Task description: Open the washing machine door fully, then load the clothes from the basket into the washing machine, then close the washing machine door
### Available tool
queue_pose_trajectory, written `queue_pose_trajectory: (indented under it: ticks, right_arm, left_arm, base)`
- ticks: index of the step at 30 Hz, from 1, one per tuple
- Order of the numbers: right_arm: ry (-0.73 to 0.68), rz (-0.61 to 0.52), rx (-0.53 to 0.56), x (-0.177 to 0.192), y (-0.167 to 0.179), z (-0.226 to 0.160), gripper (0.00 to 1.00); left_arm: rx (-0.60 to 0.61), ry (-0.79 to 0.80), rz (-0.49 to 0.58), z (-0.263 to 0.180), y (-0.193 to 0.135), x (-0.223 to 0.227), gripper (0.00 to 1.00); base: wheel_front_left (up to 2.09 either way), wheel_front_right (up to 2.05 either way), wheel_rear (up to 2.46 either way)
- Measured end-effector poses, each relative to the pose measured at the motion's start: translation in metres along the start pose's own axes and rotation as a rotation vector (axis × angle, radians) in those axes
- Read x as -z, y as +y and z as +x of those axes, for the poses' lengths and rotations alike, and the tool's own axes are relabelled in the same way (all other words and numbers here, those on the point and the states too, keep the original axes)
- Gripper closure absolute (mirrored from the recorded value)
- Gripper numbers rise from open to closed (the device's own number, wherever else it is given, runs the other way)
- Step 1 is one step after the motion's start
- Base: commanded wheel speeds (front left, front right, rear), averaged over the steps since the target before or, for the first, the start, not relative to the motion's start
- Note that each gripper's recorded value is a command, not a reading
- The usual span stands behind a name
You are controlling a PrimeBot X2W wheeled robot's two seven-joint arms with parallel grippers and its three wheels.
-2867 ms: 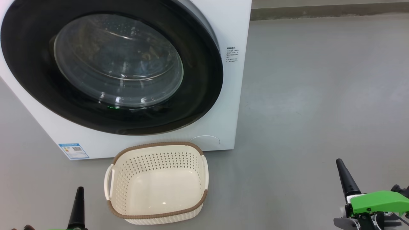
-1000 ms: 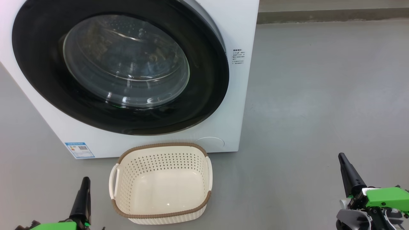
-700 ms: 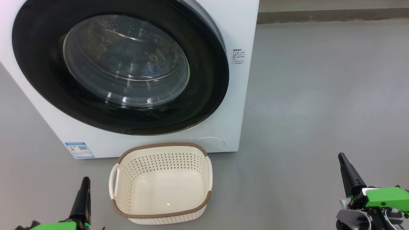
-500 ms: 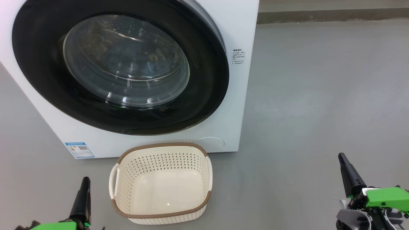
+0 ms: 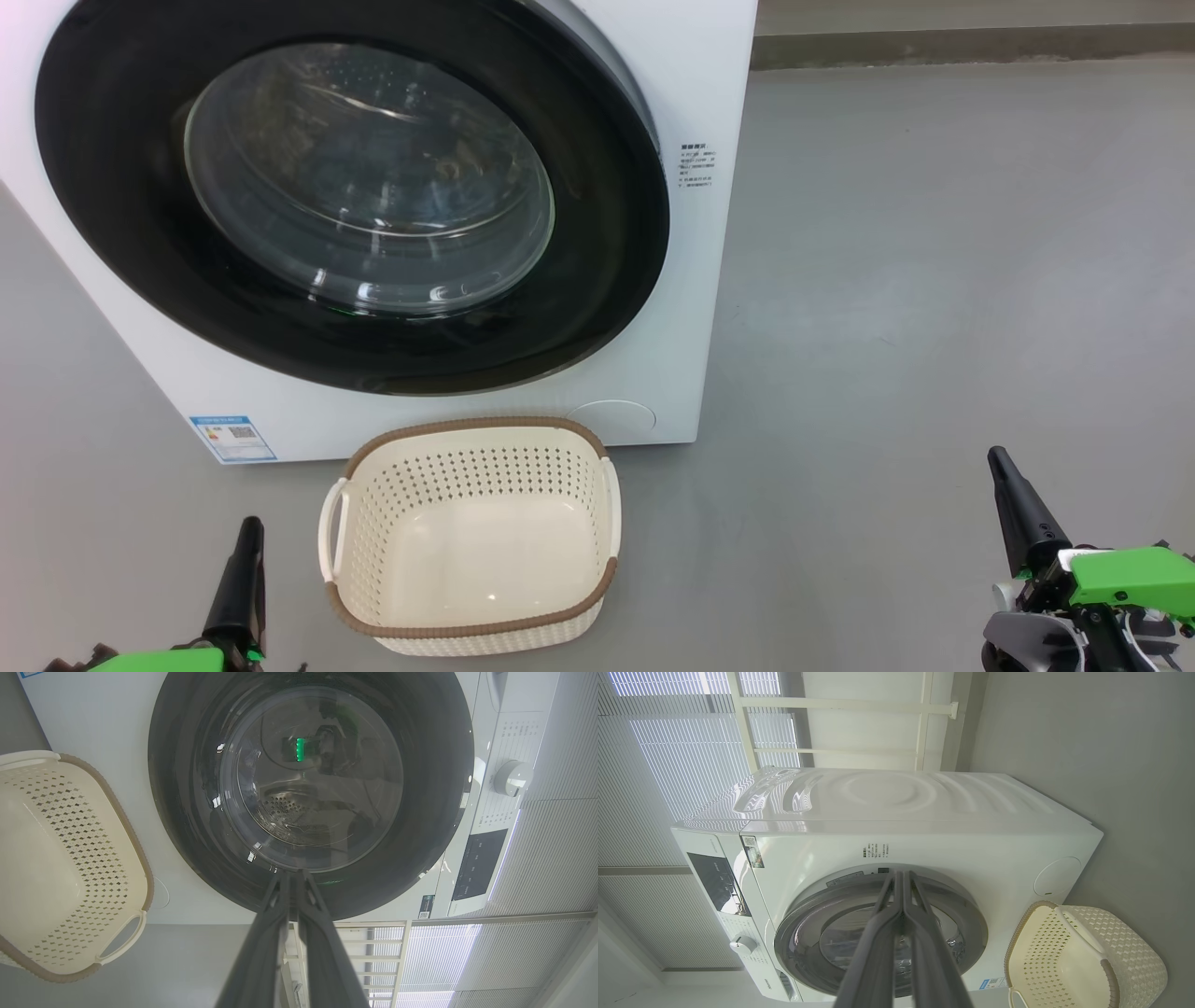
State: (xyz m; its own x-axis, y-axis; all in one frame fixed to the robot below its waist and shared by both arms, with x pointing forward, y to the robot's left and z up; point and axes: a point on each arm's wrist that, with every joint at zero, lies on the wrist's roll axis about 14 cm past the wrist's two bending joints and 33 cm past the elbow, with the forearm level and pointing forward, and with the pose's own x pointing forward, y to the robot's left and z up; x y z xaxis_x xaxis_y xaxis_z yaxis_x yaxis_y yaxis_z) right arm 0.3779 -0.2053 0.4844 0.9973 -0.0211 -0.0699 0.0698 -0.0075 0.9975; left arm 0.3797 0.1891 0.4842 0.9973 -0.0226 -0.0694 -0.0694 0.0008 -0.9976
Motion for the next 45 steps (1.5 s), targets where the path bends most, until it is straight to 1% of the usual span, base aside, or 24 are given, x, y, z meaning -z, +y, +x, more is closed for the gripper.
queue_pose_trajectory:
  ticks: [45]
  right_arm:
    - [-0.01,0.004,0.001,-0.0028,-0.0001,-0.0002,1.0]
  left_arm:
    - [0.0,0.0,0.0,0.0,0.0,0.0,1.0]
  base:
    - [0.0,0.0,0.0]
